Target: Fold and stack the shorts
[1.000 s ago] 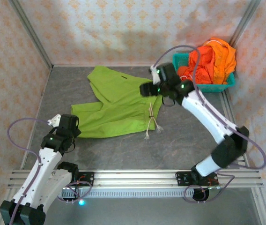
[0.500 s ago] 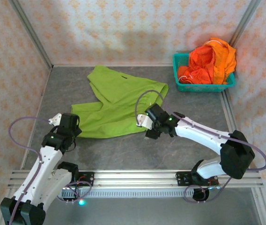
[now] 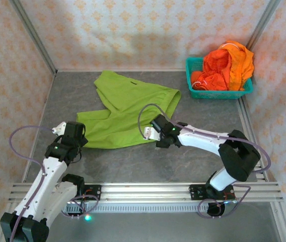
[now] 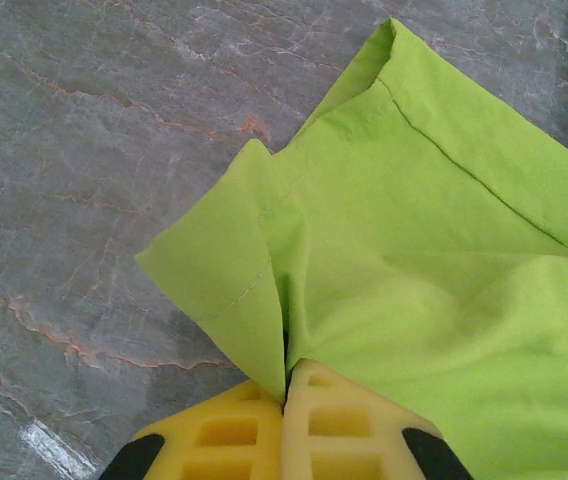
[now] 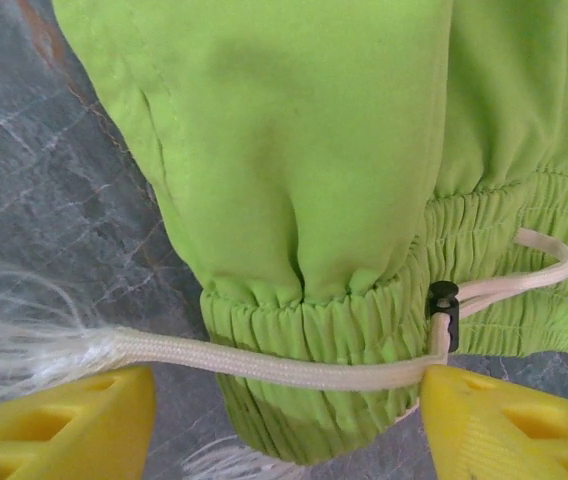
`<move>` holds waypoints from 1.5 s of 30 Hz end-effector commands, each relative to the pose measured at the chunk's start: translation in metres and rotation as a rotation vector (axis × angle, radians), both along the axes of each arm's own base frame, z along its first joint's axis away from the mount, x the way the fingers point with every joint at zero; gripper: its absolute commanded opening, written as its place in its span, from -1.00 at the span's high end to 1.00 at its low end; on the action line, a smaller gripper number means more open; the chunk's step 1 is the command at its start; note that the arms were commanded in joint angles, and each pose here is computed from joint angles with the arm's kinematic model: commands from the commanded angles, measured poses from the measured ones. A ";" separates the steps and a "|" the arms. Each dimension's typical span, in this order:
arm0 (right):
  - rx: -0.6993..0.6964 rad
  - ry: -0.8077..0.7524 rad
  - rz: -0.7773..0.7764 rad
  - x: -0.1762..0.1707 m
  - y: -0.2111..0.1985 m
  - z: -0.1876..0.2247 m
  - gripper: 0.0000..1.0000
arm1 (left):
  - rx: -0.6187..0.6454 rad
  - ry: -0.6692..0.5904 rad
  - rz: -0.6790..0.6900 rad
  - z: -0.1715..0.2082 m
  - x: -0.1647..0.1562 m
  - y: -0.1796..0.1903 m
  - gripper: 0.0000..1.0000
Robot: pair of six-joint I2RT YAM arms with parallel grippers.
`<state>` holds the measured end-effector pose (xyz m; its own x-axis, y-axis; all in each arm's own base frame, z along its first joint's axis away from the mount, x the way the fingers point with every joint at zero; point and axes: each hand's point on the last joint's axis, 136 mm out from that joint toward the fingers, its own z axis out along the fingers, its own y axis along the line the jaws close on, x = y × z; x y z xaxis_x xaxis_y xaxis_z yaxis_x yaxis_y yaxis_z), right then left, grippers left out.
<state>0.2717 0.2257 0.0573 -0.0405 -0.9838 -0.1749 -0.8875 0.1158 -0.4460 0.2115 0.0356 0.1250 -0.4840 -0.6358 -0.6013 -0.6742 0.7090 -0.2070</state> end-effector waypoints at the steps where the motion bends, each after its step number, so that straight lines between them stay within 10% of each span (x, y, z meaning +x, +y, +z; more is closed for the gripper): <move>1: -0.054 -0.017 -0.004 0.005 -0.004 -0.012 -0.30 | 0.016 -0.014 0.009 -0.002 0.000 0.002 1.00; 14: -0.014 -0.094 -0.044 0.016 -0.002 0.013 0.98 | 0.058 -0.064 0.013 0.022 0.010 0.007 1.00; 33: 0.390 -0.478 -0.092 0.079 -0.010 0.277 1.00 | 0.327 -0.376 -0.030 0.271 0.085 0.033 1.00; 45: 0.522 -0.587 -0.152 0.154 0.016 0.337 1.00 | 0.406 -0.459 0.070 0.346 0.167 0.064 1.00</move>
